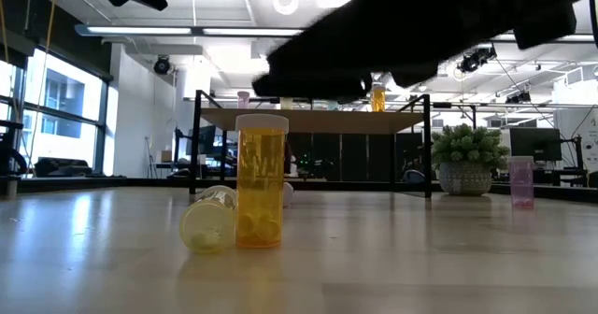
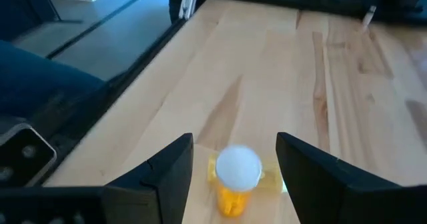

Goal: Pick and place medicine bottles onto shelf by color
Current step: Put the orange pill bottle aligned with the other orange pill bottles on the shelf

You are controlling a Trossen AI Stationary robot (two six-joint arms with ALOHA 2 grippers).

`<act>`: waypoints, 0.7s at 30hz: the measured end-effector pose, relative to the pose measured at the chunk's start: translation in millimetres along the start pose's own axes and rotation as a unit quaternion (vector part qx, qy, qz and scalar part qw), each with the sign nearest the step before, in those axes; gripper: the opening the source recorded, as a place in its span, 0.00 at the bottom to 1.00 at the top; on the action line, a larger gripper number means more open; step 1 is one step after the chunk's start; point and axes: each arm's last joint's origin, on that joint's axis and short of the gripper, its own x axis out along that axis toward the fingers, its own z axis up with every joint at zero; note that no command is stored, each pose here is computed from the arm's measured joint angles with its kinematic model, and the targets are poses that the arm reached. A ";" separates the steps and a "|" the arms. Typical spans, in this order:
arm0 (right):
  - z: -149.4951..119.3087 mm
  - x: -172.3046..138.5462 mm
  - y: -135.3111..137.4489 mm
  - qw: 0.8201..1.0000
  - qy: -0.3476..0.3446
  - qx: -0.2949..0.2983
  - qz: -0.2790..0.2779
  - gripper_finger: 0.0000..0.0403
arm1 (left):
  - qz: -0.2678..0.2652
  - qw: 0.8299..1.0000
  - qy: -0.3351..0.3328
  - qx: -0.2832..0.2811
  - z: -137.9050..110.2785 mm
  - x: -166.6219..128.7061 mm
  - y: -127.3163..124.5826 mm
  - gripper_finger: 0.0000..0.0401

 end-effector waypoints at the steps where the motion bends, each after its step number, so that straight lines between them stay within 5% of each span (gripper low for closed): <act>1: -3.1 1.9 0.1 1.000 0.003 0.003 0.000 0.51 | 0.000 1.000 0.000 0.000 0.0 0.0 0.0 0.57; 21: -13.7 11.0 -6.3 1.000 0.002 0.029 -0.009 0.51 | 0.000 1.000 0.000 -0.011 -0.1 0.0 0.0 0.57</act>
